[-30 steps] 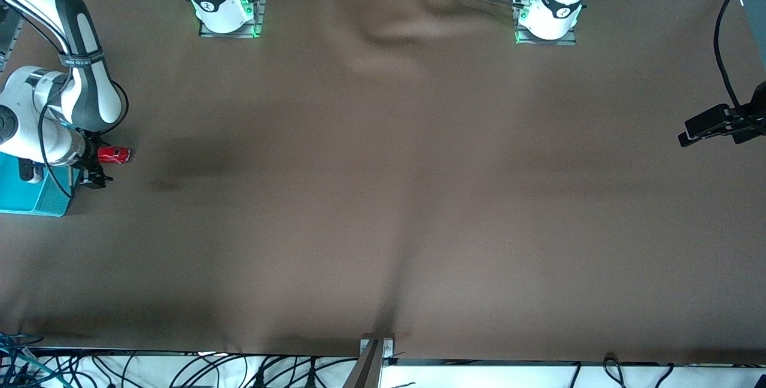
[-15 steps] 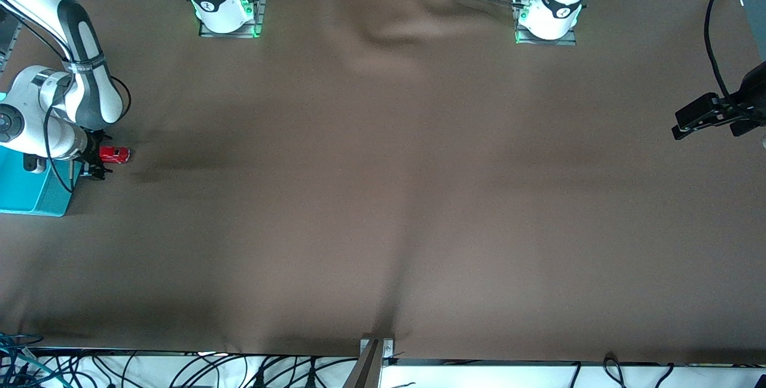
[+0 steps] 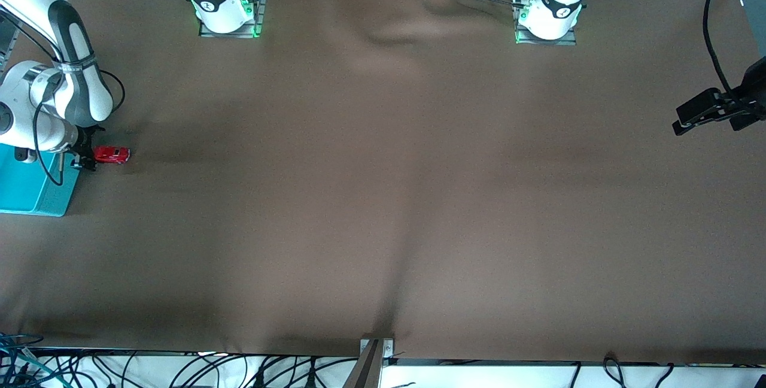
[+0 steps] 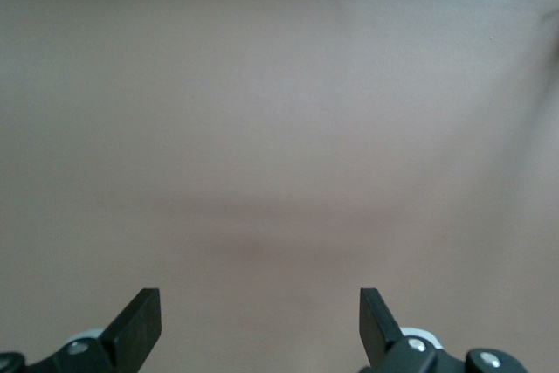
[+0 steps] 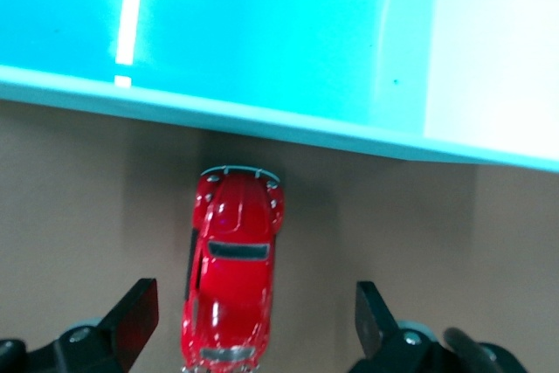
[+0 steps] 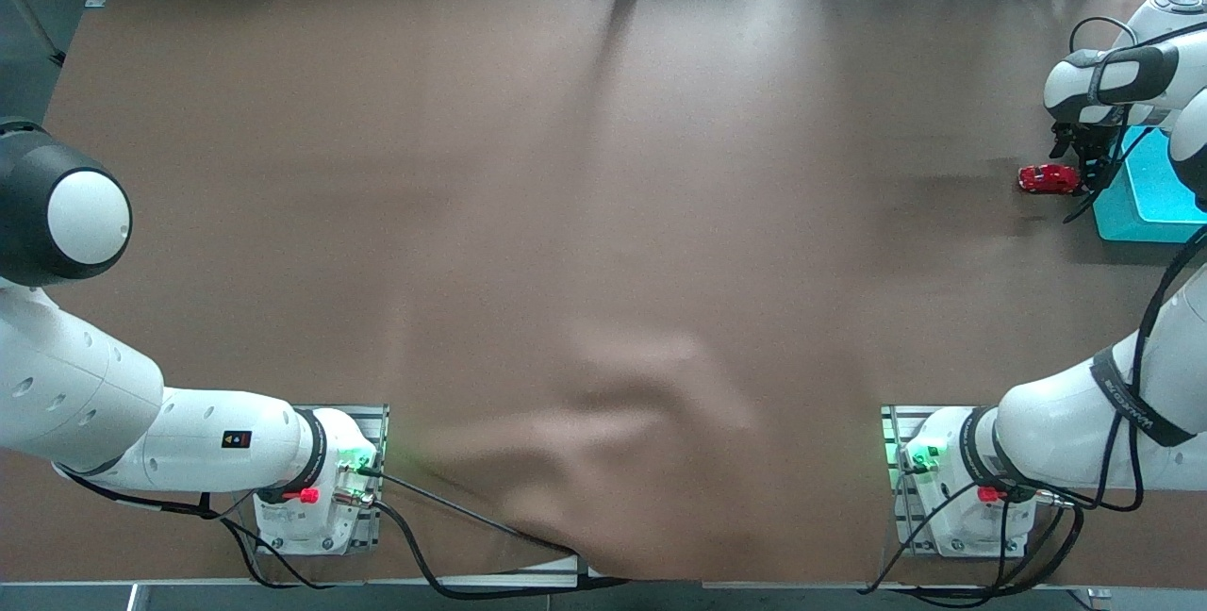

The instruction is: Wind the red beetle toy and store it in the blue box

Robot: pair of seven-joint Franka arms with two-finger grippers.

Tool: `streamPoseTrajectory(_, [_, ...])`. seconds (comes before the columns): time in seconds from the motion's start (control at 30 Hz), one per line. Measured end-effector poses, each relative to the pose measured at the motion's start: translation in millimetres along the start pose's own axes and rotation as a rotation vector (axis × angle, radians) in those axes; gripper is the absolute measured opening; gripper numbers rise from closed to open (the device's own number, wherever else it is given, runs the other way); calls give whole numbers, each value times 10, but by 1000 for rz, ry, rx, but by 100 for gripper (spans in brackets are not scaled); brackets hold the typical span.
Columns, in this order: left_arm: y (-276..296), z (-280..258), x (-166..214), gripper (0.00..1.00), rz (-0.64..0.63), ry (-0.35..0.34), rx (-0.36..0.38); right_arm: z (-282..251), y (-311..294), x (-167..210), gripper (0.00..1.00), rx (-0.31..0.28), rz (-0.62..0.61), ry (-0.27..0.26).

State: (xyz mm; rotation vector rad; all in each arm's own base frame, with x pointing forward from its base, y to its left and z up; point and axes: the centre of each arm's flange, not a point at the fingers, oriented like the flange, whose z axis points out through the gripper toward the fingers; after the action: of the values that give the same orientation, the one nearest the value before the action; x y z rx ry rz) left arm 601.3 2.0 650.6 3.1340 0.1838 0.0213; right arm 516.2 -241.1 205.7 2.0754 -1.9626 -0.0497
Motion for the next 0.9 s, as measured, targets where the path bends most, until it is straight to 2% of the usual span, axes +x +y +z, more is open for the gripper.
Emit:
streamPoseTrajectory(0.57, [3,2,-1,100,1,-1,-5,253,4,2,100,-6,0,4])
streamPoseTrajectory(0.73, [42,2,-6,100,8,-1,-6,266,-5,-1,80,0,-1,7])
streamPoseTrajectory(0.9, [51,2,-7,100,9,-1,-6,246,-23,7,54,18,0,14])
